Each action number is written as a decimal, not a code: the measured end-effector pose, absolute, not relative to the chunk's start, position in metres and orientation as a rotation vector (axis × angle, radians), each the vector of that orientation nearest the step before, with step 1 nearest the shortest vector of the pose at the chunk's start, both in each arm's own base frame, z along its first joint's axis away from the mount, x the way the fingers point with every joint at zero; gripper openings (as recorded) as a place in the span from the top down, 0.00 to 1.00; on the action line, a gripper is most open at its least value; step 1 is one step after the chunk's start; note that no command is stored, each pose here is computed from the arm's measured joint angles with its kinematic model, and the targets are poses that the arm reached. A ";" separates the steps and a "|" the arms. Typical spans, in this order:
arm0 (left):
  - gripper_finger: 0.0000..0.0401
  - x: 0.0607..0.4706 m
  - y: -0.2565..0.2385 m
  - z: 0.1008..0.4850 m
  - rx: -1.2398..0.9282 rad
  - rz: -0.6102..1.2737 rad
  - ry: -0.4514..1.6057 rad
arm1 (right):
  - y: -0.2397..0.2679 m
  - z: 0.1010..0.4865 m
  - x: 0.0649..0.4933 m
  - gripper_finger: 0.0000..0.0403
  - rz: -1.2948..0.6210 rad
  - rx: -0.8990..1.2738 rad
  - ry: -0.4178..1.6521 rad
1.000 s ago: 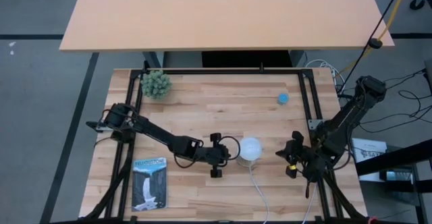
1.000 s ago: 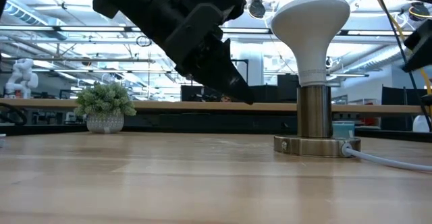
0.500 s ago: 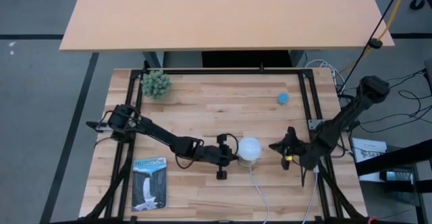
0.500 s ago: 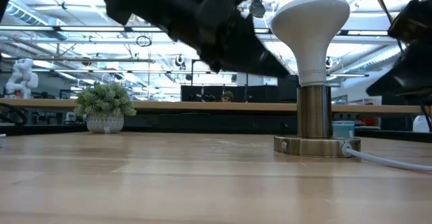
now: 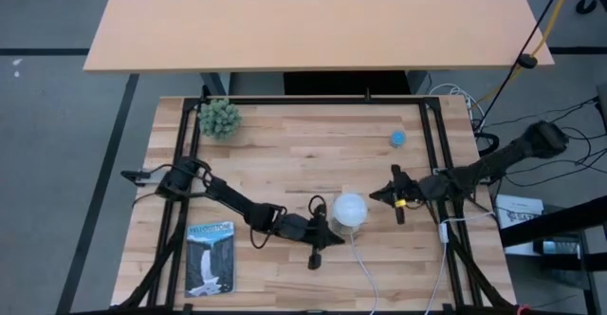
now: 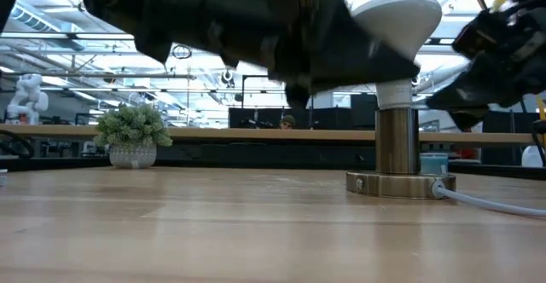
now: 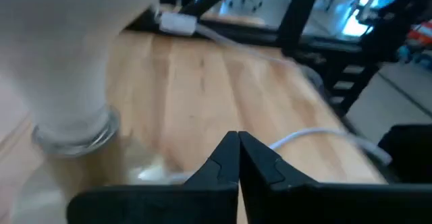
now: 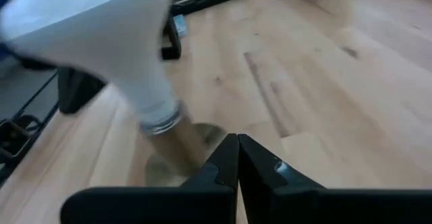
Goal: Screw lightbulb
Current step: Insert the lightbulb into the desk lamp
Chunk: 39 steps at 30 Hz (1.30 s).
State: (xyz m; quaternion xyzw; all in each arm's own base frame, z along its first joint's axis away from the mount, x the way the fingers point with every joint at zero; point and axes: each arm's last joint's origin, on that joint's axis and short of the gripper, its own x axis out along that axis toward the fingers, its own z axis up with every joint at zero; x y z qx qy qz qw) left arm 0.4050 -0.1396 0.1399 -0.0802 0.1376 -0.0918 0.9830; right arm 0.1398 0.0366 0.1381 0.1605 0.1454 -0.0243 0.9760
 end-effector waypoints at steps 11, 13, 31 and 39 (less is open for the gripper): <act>1.00 0.407 -0.129 0.135 -0.127 -0.176 0.324 | -0.024 0.154 0.155 1.00 0.069 0.375 0.298; 1.00 0.408 -0.124 0.135 -0.116 -0.169 0.322 | -0.026 0.151 0.157 1.00 0.089 0.383 0.327; 1.00 0.414 -0.106 0.135 -0.090 -0.143 0.317 | 0.002 0.137 0.179 1.00 0.158 0.342 0.337; 1.00 0.415 -0.101 0.135 -0.096 -0.129 0.317 | 0.015 0.149 0.196 1.00 0.120 0.253 0.306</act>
